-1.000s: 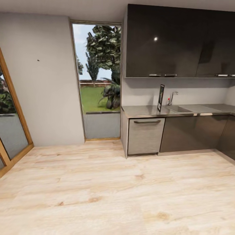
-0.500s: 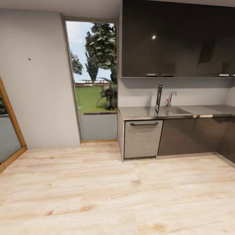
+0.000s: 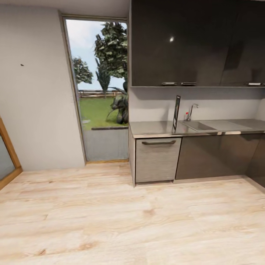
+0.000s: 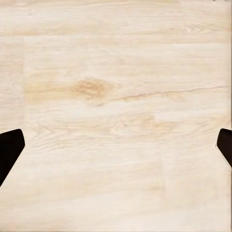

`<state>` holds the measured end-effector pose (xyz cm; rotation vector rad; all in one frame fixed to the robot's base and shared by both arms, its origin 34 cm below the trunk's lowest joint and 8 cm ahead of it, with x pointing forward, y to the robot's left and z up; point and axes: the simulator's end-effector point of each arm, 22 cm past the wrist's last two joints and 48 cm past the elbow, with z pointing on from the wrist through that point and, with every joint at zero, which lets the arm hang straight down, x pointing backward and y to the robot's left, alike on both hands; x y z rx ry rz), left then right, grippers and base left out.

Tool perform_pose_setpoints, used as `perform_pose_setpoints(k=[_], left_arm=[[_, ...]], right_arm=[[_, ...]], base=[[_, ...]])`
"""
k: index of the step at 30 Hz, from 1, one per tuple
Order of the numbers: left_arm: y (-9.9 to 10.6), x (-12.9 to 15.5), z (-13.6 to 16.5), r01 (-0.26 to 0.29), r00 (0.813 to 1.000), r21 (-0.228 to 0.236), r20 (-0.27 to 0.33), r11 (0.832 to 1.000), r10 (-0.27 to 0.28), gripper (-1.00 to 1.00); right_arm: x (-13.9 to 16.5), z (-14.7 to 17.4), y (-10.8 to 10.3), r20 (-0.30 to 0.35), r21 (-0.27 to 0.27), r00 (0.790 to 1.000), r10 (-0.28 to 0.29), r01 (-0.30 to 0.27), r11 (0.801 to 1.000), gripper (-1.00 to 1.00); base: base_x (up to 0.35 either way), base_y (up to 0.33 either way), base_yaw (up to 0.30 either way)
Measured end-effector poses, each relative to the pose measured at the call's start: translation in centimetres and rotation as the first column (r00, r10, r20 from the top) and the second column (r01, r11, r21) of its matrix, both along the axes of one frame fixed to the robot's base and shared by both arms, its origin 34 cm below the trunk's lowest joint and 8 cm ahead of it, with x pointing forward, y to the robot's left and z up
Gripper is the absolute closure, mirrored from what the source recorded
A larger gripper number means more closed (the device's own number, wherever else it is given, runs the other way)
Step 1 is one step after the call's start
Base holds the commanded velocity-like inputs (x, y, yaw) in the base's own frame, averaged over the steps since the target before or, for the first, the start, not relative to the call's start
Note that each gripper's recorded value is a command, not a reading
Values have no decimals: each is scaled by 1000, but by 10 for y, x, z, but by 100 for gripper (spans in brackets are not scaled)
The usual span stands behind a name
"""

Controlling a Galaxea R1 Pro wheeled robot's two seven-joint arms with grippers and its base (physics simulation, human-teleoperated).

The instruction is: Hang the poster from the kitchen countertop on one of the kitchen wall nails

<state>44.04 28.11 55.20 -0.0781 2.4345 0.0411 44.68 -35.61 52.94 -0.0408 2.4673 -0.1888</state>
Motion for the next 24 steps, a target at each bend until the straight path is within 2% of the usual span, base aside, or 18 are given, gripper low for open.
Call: perform_pose_setpoints(k=[24], left_arm=[[0, -6, -6, -1, 1000, 0, -21, 1000, 1, -100]], right_arm=[[-6, -6, 0, -21, -1, 1000, 1, -1, 1000, -100]], base=[[255, -192, 0]])
